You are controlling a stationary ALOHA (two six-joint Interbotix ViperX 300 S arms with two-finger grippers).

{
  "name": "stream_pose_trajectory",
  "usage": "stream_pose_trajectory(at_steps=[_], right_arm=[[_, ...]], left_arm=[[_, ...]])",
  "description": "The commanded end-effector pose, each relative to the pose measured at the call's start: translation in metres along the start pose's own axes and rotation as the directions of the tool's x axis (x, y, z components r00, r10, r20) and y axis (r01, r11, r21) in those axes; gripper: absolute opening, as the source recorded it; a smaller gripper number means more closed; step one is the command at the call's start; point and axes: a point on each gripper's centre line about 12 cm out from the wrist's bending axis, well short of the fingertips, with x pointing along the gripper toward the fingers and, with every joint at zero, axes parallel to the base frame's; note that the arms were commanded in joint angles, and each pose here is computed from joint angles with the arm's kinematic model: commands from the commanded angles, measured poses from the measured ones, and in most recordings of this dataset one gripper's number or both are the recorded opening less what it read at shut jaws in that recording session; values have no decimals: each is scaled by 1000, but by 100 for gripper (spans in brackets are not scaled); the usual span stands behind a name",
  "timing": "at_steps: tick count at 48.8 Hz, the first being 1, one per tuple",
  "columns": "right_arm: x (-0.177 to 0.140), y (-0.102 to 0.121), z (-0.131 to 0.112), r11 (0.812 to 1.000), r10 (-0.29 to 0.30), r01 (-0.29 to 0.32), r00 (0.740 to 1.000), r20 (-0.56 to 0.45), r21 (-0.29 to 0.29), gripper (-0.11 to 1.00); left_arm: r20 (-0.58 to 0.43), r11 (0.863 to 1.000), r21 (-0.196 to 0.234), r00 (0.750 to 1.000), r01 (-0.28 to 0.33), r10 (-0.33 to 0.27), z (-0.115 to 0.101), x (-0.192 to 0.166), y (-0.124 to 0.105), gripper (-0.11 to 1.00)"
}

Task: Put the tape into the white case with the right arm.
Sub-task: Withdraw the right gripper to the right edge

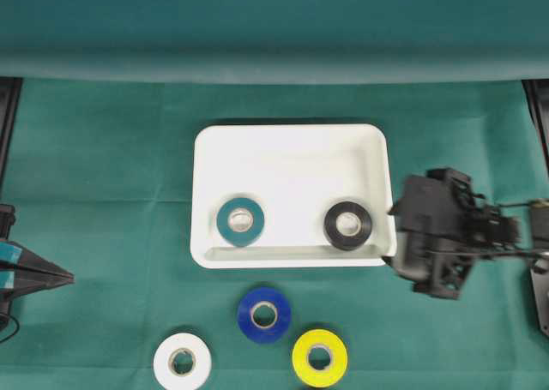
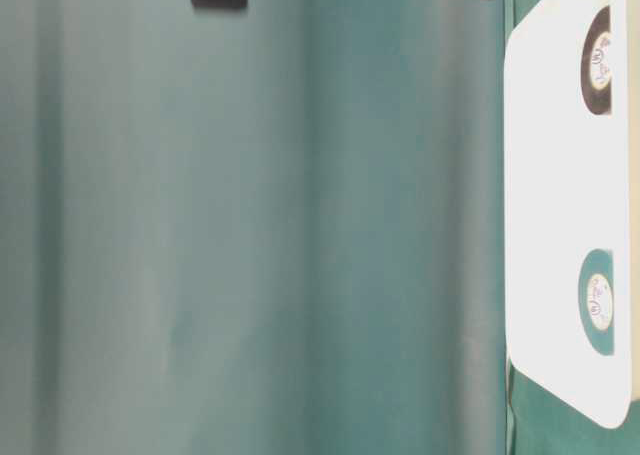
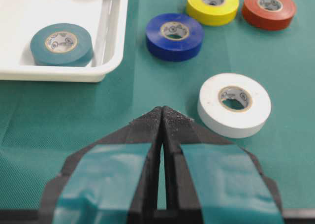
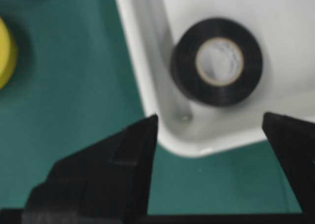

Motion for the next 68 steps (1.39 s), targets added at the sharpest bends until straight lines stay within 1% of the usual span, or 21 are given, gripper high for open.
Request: stream_pose_trajectory(at_steps=[1, 6, 16, 26, 36, 40, 47, 50, 55, 59, 64, 68], right_arm=[[-13, 1, -4, 999, 38, -39, 996, 81, 1, 53], [-25, -1, -19, 998, 67, -67, 988, 137, 1, 53], [-42, -7, -49, 997, 79, -80, 979, 187, 0, 53], [-56, -11, -63, 996, 86, -90, 965, 247, 3, 53], [-57, -12, -71, 995, 91, -95, 963, 252, 1, 52], [-56, -9, -74, 994, 106, -105, 965, 242, -17, 53], [-56, 4, -81, 985, 169, -154, 960, 224, -81, 53], [-57, 11, -83, 977, 202, -181, 956, 214, -113, 53], [-59, 24, -89, 958, 263, -232, 945, 195, -171, 53], [-60, 31, -93, 944, 296, -259, 939, 177, -206, 52], [-62, 37, -96, 930, 327, -285, 930, 166, -233, 52], [-63, 39, -97, 925, 336, -293, 928, 163, -241, 52]], left_arm=[[11, 1000, -2, 1000, -1, 1, 4, 0, 0, 0], [9, 1000, 0, 1000, -1, 1, 4, 1, 0, 0], [11, 1000, 0, 1000, -1, 1, 4, 0, 0, 0], [12, 1000, 0, 1000, -1, 1, 5, 0, 0, 0], [11, 1000, 0, 1000, -1, 1, 5, 0, 0, 0], [12, 1000, 0, 1000, -1, 1, 5, 0, 0, 0], [12, 1000, -2, 1000, -1, 1, 5, 0, 0, 0], [12, 1000, -2, 1000, -1, 1, 5, 0, 0, 0], [12, 1000, 0, 1000, -1, 1, 5, 0, 0, 0], [11, 1000, 0, 1000, -1, 1, 4, 0, 0, 0], [11, 1000, 0, 1000, -1, 1, 4, 0, 0, 0], [11, 1000, -2, 1000, -1, 1, 4, 0, 0, 0]])
